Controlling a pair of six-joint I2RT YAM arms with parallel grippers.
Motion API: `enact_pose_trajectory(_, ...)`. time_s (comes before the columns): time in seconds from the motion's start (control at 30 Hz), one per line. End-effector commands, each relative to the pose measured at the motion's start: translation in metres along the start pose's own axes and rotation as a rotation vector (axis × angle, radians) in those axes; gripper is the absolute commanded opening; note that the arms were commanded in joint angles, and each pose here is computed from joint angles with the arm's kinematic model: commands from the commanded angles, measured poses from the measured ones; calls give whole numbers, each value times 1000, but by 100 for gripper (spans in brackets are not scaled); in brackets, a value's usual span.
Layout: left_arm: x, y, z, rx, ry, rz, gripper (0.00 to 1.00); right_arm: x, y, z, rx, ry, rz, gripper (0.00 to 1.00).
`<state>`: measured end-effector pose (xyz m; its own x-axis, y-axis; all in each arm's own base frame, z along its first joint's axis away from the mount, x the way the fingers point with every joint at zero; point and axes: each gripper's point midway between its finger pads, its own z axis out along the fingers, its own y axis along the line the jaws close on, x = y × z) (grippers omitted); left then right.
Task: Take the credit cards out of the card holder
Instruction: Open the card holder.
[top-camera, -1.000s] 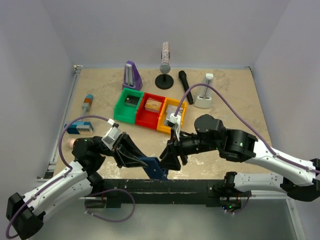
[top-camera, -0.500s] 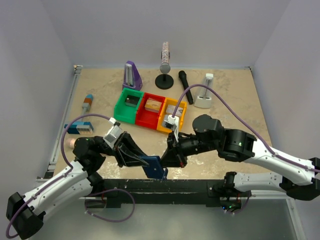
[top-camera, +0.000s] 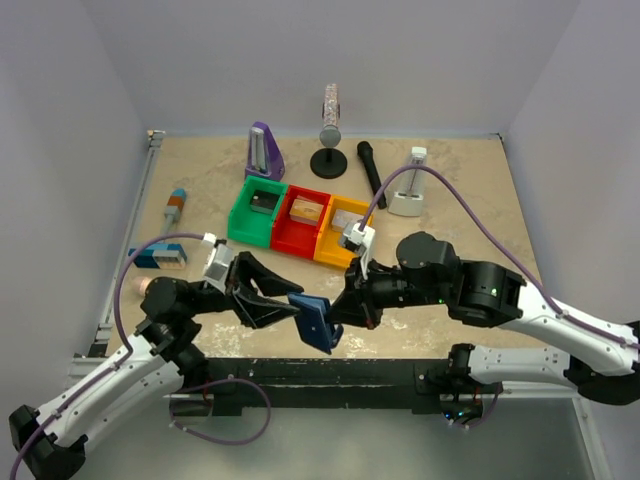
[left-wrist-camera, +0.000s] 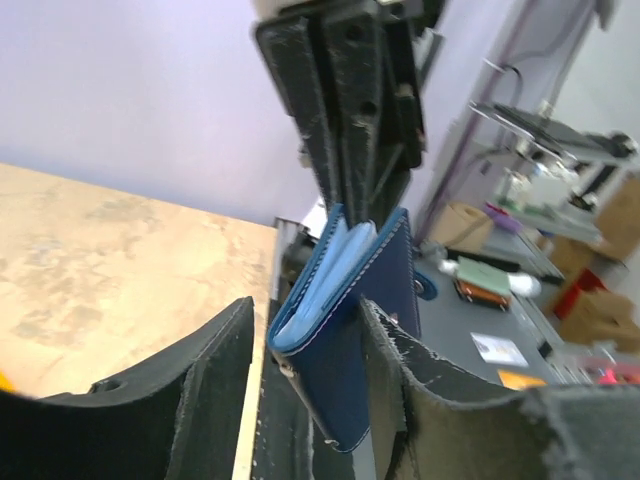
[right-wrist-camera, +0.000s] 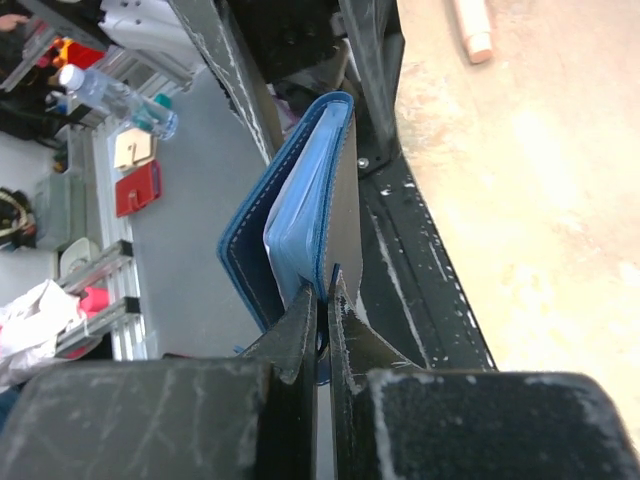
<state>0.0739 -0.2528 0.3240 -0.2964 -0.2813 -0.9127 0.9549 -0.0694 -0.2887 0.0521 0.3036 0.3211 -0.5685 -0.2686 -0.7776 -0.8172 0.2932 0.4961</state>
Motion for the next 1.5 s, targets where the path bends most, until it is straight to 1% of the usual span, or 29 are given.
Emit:
enact_pose_trajectory(0.0,-11,35,-8,-229,-63,28,53,-10,-12,-11,74,-59,-30,0)
enact_pose_trajectory(0.03,-12,41,-11,-273,-73,20,56,-10,-16,-13,96,-61,-33,0)
enact_pose_trajectory(0.1,-11,57,-18,-384,-75,-23,67,-10,-27,-17,163,-64,-33,0)
enact_pose_trajectory(0.13,-11,65,-23,-454,-77,-64,74,-10,-34,-20,207,-68,-32,0)
enact_pose_trajectory(0.17,-12,74,-30,-538,-91,-127,88,-9,-40,-22,240,-63,-31,0)
enact_pose_trajectory(0.2,-15,78,-34,-588,-116,-169,95,-12,-48,-25,291,-74,-30,0)
enact_pose_trajectory(0.23,-17,79,-35,-602,-123,-184,100,-13,-55,-29,338,-74,-31,0)
enact_pose_trajectory(0.3,-16,76,-31,-576,-108,-192,100,-13,-71,-35,439,-71,-32,0)
enact_pose_trajectory(0.4,-5,74,-21,-539,-20,-232,100,-11,-86,-41,533,-64,-22,0)
enact_pose_trajectory(0.43,1,73,-16,-519,21,-258,100,-12,-91,-42,567,-70,-15,0)
enact_pose_trajectory(0.5,11,75,-6,-487,61,-326,100,-11,-99,-44,621,-66,4,0)
enact_pose_trajectory(0.53,17,76,-3,-478,65,-362,100,-12,-102,-44,638,-67,10,0)
enact_pose_trajectory(0.6,21,75,3,-438,50,-387,100,-12,-106,-42,665,-66,18,0)
enact_pose_trajectory(0.67,19,72,10,-401,25,-380,100,-13,-110,-41,697,-67,32,0)
enact_pose_trajectory(0.73,21,71,14,-399,32,-376,100,-14,-113,-41,718,-75,46,0)
enact_pose_trajectory(0.93,18,76,22,-427,42,-360,100,-19,-112,-37,726,-102,88,0)
enact_pose_trajectory(1.13,29,79,27,-429,68,-368,100,-19,-107,-29,686,-105,116,0)
enact_pose_trajectory(1.47,30,81,25,-432,45,-347,87,-16,-102,-28,646,-141,179,0)
